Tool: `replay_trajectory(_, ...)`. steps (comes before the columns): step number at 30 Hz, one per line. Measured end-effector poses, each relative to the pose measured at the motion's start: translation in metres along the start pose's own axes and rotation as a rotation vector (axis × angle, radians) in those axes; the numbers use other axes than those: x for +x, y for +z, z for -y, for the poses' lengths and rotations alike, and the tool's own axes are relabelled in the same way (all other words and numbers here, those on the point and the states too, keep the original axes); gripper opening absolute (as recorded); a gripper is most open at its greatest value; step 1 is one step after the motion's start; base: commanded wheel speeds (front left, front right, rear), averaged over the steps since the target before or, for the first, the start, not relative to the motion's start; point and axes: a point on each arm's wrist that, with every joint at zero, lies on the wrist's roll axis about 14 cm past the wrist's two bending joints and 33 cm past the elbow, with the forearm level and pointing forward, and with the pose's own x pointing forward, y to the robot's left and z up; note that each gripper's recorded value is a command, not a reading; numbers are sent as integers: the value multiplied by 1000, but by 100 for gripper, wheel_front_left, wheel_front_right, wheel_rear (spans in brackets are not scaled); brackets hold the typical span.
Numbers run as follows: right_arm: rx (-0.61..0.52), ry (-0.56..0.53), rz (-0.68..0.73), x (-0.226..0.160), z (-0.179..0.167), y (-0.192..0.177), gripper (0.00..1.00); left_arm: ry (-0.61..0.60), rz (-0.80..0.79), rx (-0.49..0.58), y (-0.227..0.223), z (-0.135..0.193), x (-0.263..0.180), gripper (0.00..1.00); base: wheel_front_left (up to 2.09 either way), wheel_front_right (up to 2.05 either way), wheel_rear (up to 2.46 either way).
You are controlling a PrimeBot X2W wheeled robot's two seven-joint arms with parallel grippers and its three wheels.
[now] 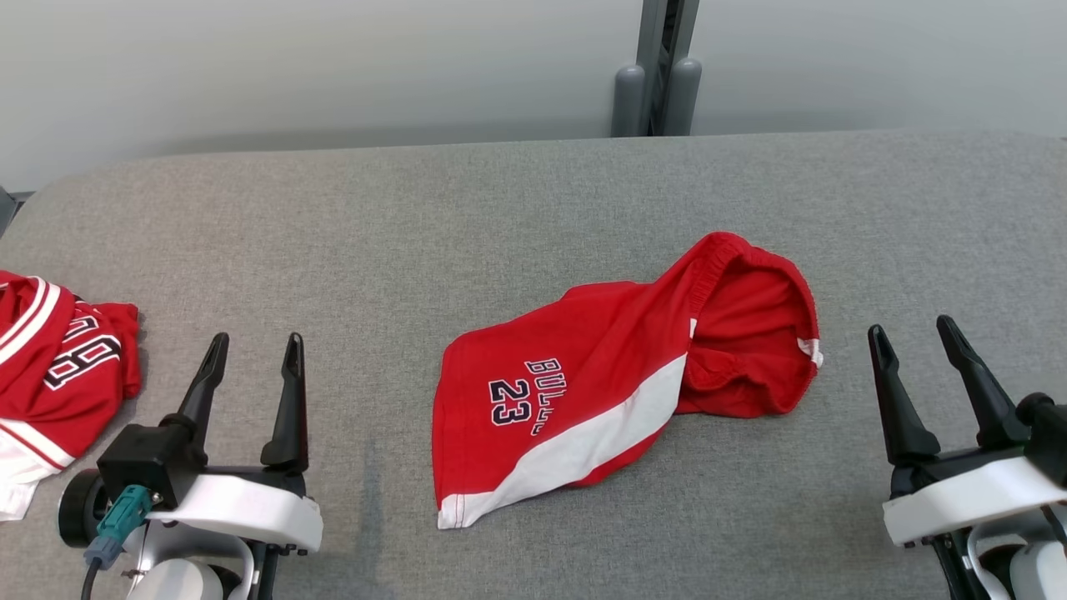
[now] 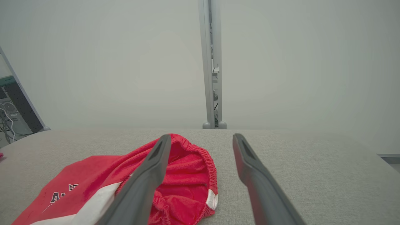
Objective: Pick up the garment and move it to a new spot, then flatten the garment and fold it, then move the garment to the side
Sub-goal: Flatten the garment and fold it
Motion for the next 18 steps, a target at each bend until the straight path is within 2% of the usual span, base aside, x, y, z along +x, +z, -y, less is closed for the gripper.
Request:
replay_trajectory(14,6,-19,-24,-16,-9,8,100,-11,-9,-9,3,4,-10,100,0,0,0)
replay_trajectory(18,-3,14,-56,-13,-17,2,100,-6,-11,-9,4,3,-12,100,0,0,0)
